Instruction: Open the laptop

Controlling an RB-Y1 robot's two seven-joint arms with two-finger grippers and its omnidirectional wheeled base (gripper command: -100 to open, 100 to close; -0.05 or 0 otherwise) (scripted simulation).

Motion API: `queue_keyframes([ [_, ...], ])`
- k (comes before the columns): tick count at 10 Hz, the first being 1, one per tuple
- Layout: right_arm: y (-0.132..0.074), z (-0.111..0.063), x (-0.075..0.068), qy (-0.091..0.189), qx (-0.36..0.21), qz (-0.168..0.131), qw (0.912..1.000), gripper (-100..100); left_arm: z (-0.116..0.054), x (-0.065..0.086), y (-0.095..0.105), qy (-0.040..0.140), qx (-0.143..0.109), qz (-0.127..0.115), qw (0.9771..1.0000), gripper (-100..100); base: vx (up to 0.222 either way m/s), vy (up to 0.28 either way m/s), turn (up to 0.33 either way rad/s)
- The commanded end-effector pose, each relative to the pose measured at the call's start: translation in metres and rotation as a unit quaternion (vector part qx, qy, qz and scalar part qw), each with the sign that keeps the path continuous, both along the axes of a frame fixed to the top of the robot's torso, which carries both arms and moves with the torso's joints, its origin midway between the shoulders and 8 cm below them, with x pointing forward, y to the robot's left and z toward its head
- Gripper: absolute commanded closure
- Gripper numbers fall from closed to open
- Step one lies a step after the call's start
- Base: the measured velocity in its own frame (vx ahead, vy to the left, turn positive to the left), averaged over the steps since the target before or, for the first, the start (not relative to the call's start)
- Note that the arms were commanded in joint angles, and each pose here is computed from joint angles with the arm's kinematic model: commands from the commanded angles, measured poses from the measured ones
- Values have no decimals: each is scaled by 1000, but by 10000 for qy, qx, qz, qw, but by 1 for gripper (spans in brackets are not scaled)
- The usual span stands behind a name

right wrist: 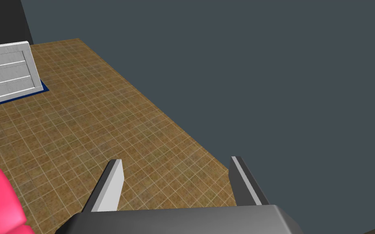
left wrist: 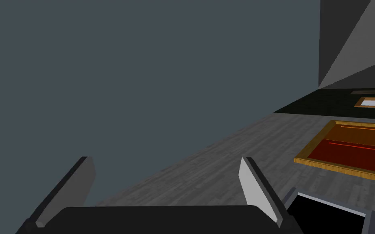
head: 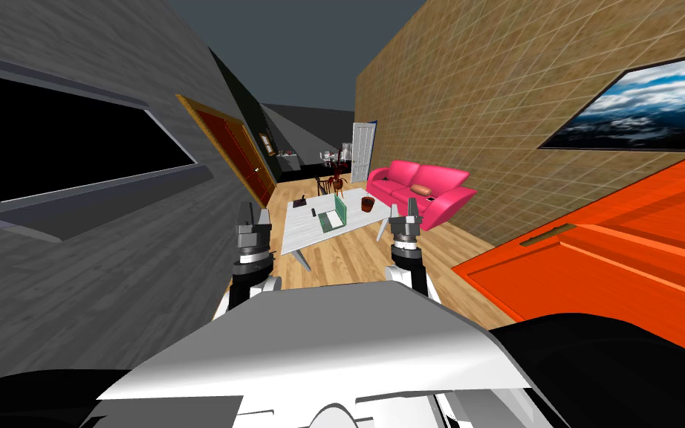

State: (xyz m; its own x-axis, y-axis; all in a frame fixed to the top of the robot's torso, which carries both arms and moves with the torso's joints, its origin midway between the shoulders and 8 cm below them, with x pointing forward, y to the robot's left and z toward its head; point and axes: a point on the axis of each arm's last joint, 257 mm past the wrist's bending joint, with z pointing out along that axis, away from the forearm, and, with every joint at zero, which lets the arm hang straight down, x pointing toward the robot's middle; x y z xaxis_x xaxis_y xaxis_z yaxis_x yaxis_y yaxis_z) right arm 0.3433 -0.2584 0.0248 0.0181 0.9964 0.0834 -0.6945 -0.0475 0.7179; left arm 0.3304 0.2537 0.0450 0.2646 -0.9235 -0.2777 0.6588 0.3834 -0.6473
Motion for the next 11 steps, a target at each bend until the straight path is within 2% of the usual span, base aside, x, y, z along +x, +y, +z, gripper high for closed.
queue_keyframes([
  [1,0,0,0,0,0,0,10000,0,0,0,0,0,0,0,10000,0,0,0,0],
  [9,0,0,0,-2,0,0,10000,0,0,0,0,-2,0,0,10000,0,0,0,0],
  [10,0,0,0,-2,0,0,10000,0,-4,4,-2,116,109,-44,9999,-100,34,-28,-11],
  [11,0,0,0,1,0,0,10000,0,-9,10,-3,266,182,-58,9995,-100,79,-84,-18],
])
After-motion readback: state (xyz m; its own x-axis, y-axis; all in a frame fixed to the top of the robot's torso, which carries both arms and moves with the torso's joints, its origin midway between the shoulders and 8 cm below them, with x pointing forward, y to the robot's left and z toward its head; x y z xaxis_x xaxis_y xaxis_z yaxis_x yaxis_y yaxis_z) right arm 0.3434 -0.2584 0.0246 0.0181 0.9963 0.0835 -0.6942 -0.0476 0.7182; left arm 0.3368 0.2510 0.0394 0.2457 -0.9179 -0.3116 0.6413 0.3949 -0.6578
